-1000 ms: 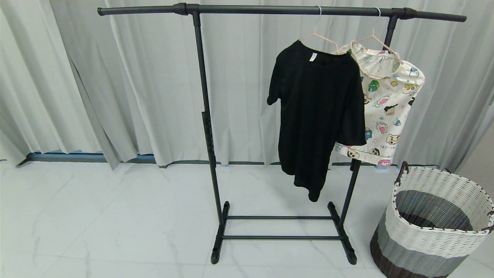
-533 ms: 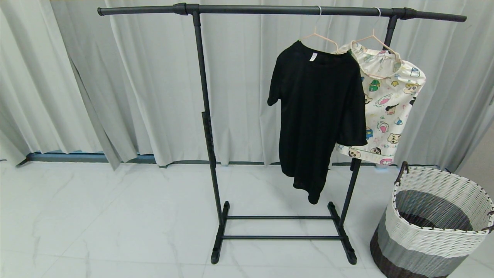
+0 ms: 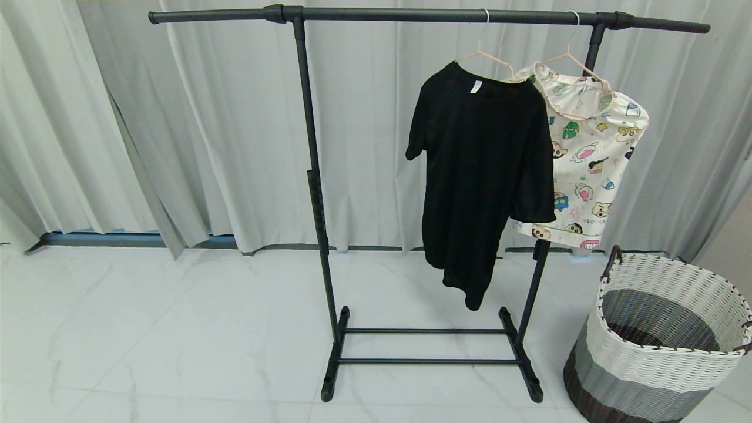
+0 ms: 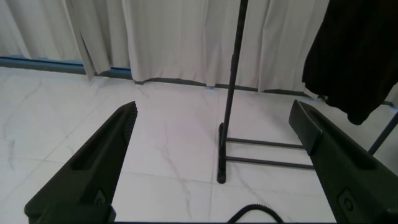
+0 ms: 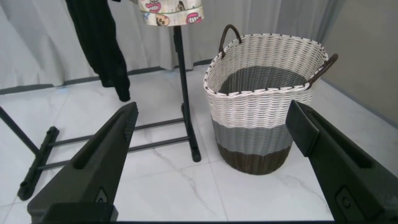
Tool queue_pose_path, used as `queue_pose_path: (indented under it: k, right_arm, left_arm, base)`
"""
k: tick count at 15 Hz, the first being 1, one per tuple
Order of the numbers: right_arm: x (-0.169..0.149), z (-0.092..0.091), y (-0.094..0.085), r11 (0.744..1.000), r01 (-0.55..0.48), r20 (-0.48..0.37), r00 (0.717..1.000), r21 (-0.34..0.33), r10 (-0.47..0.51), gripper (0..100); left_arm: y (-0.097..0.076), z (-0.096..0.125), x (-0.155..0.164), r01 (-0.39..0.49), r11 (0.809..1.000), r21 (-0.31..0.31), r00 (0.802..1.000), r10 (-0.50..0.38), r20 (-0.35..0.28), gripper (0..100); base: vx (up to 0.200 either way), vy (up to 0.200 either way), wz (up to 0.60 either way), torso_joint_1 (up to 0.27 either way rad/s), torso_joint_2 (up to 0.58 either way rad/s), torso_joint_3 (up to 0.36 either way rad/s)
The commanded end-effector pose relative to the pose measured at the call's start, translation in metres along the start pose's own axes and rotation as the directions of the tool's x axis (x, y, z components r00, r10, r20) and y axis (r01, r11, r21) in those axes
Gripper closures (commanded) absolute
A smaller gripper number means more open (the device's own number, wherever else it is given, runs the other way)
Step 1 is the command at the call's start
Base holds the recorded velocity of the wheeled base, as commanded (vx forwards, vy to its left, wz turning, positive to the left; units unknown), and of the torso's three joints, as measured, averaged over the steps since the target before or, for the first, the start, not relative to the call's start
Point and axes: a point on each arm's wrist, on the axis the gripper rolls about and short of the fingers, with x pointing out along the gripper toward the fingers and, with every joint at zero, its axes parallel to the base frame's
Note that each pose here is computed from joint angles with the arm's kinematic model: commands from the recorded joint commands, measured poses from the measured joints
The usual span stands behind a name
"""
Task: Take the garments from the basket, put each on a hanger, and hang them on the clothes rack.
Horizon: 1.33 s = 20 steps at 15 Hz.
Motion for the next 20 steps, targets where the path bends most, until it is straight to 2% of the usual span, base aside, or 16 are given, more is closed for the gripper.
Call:
queue_pose_path:
  k: [1,13,20]
  right_arm:
    - [0.0000,0.0000,0.0000,1.000,0.000,0.000,1.000,0.000,0.000,0]
    - [0.0000,0.0000,0.0000,1.000,0.000,0.000,1.000,0.000,0.000,0]
    - [0.0000,-0.0001,0.0000,1.000,0.002,-0.001,1.000,-0.028,-0.002,0]
  left_arm:
    - [0.0000,0.0000,0.0000,-0.001,1.000,0.000,1.000,0.001,0.000,0]
    - [0.0000,0.0000,0.0000,-0.001,1.000,0.000,1.000,0.001,0.000,0]
    - [0.0000,-0.0002,0.0000,-0.001,1.000,0.000,1.000,0.001,-0.001,0]
  base:
    - [0.000,0.000,0.00,0.000,0.00,0.000]
    - [0.000,0.000,0.00,0.000,0.00,0.000]
    - [0.000,0.000,0.00,0.000,0.00,0.000]
